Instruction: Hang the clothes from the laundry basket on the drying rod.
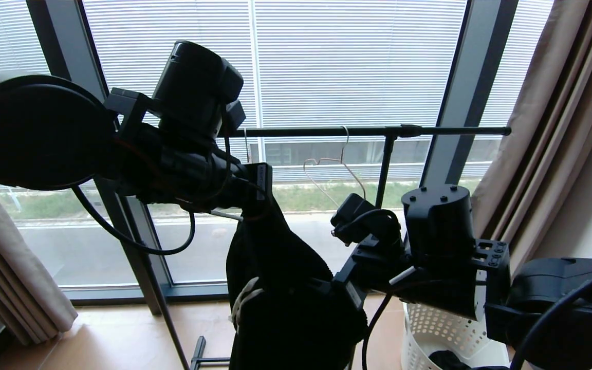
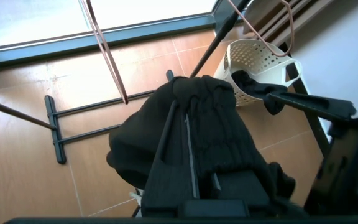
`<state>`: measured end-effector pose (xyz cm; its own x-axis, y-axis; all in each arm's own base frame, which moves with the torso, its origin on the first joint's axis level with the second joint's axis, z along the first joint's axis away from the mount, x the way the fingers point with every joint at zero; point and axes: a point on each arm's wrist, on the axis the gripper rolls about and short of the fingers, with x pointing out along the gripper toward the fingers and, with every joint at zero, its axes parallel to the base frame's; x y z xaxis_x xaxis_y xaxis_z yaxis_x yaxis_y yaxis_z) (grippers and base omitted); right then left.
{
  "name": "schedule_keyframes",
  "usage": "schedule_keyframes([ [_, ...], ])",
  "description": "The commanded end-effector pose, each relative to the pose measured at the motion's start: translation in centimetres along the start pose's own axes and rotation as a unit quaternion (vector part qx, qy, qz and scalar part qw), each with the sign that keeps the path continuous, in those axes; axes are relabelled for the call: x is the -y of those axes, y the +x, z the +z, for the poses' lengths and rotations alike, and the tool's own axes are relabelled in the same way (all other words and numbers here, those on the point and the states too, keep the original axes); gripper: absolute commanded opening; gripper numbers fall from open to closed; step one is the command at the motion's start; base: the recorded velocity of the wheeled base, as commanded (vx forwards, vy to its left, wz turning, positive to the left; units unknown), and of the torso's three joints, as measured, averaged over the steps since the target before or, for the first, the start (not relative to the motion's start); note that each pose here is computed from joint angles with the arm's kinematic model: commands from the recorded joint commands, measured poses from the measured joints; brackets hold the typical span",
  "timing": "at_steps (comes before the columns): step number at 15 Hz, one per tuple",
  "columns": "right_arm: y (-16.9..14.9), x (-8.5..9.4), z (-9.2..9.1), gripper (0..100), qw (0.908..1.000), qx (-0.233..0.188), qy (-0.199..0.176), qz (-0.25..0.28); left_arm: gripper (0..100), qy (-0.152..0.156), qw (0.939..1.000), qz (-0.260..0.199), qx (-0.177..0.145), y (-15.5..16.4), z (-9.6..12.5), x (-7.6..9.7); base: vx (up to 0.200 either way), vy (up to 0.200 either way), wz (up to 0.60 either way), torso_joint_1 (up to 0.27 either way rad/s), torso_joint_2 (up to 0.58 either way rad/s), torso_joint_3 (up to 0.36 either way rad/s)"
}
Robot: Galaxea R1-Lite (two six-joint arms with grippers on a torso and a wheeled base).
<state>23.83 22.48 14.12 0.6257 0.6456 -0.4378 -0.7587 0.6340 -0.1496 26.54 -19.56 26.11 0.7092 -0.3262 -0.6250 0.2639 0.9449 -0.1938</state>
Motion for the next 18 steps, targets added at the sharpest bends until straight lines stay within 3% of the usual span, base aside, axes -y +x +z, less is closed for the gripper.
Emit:
schedule_keyframes([
  [1,0.1,0.2,-2.0,100,0.9994,-0.033,0.006,-0.001,0,0.001,1.0,-0.002,0.003,-0.7,-0.2,-0.1,0.0,0.0,0.0,0.0,0.0,0.0],
  [8,-1.5,0.4,-4.9,100,0.9968,-0.075,0.025,-0.006,0,0.001,1.0,-0.003,-0.002,-0.9,-0.5,-0.2,0.0,0.0,0.0,0.0,0.0,0.0],
  [9,-1.5,0.6,-4.8,0,0.9968,-0.075,0.026,-0.008,0,0.002,1.0,-0.003,-0.002,-0.9,-0.5,-0.2,0.0,0.0,0.0,0.0,0.0,0.0],
  [13,-2.1,1.0,-4.3,0,0.9965,-0.056,0.059,-0.02,0,0.005,0.9999,-0.001,-0.014,-0.6,-1.0,-0.3,0.0,0.0,0.0,0.0,0.0,0.0],
  [15,-3.3,2.9,-4.6,0,0.9902,-0.05,0.116,-0.06,0,0.014,0.9995,0.001,-0.029,-0.6,-2.0,-0.5,0.0,0.0,0.0,0.0,0.0,0.0],
  [16,-3.9,3.8,-4.4,0,0.9857,-0.04,0.145,-0.076,100,0.036,0.9985,0.0,-0.041,-0.6,-2.8,-0.4,0.0,0.0,0.0,0.0,0.0,0.0],
  [18,-4.6,4.8,-3.7,0,0.9806,-0.019,0.171,-0.093,100,0.063,0.9964,-0.002,-0.057,-0.4,-3.9,-0.2,0.0,0.0,0.0,0.0,0.0,0.0],
])
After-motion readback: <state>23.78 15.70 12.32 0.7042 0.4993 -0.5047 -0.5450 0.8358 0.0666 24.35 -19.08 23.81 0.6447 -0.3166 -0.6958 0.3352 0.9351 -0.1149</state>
